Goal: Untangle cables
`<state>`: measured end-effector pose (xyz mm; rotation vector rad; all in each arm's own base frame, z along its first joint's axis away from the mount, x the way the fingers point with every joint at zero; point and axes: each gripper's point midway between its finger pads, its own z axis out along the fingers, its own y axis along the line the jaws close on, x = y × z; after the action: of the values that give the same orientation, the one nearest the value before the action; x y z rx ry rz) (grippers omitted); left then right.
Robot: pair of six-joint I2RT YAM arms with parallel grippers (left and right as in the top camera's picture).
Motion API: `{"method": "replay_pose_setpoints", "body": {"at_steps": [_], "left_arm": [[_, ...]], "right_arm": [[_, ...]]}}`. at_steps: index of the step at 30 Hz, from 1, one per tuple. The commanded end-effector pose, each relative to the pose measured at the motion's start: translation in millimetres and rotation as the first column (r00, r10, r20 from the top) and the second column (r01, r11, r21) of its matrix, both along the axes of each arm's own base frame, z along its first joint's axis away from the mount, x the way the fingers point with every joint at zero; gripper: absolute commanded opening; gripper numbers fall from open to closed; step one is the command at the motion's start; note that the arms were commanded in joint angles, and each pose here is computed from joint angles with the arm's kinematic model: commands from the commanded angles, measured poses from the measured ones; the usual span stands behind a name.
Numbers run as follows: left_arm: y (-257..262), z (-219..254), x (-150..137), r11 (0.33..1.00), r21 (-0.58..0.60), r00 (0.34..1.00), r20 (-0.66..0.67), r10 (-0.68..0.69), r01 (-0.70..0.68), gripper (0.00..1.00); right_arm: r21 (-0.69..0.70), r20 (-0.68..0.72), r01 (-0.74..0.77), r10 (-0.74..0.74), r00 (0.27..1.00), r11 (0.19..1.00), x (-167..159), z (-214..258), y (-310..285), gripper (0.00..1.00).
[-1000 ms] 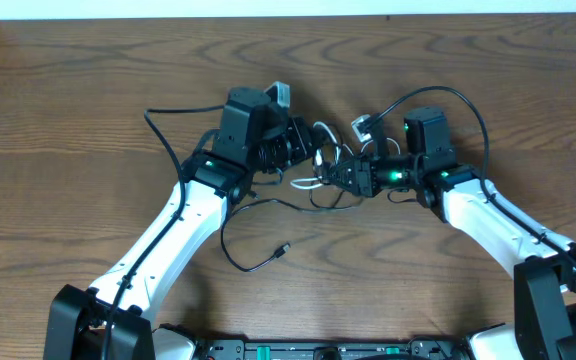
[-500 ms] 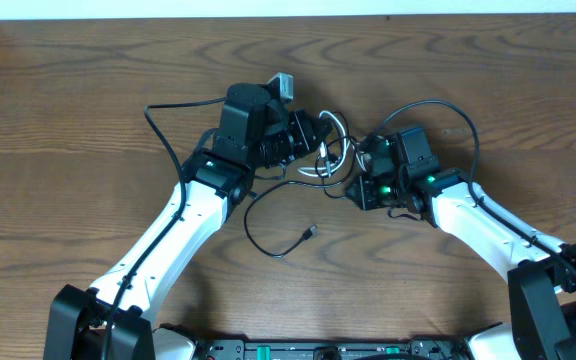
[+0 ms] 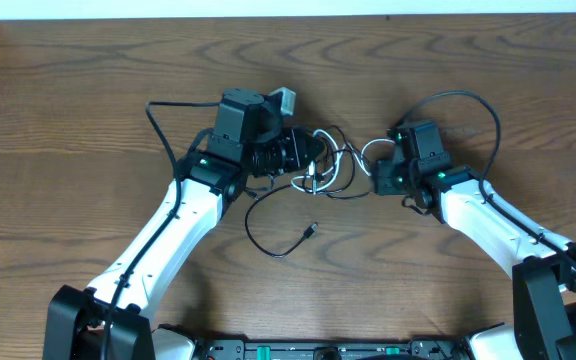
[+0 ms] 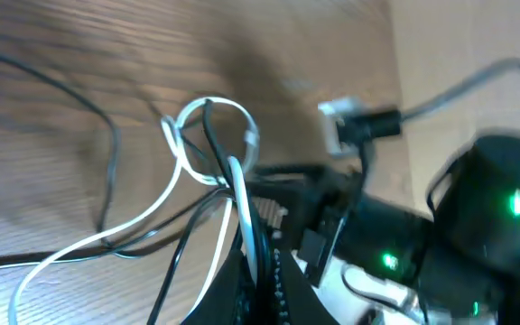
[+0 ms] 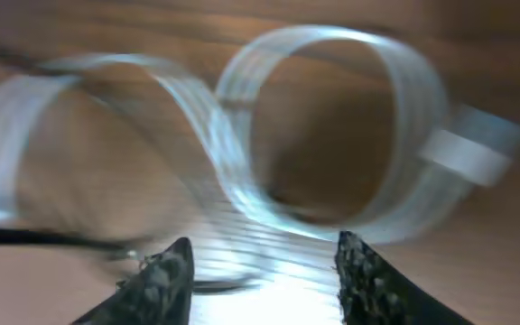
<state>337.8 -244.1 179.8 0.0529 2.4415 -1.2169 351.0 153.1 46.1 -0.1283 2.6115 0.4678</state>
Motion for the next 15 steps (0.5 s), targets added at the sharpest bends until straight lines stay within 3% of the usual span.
{"method": "replay_pose_setpoints", "body": {"at_steps": [1,5,12,14,15], "left_arm": [[-9.2,12.2,-11.1,0.991,-0.025,0.988,0.081,-0.130,0.132,0.07],[-9.2,12.4,-11.1,0.990,-0.021,0.987,0.090,-0.135,0.138,0.08],[-10.5,13.5,-13.0,0.988,-0.030,0.985,0.088,-0.145,0.149,0.08],[-10.3,13.5,-12.9,0.988,-0.029,0.985,0.090,-0.146,0.149,0.07],[-10.3,13.5,-12.9,0.988,-0.026,0.984,0.095,-0.150,0.153,0.07]], "right_arm": [[0.240,0.075,-0.377,0.371,0.926,0.894,-29.4,25.7,62.0,0.49],[0.224,0.102,-0.431,0.419,0.902,0.874,-34.0,26.9,70.3,0.49],[0.018,0.147,-0.314,0.308,0.940,0.949,-2.5,17.2,43.5,0.54],[-0.036,0.198,-0.271,0.273,0.941,0.962,11.8,21.4,37.4,0.52],[-0.059,0.223,-0.250,0.256,0.941,0.967,18.5,23.8,34.4,0.45]]}}
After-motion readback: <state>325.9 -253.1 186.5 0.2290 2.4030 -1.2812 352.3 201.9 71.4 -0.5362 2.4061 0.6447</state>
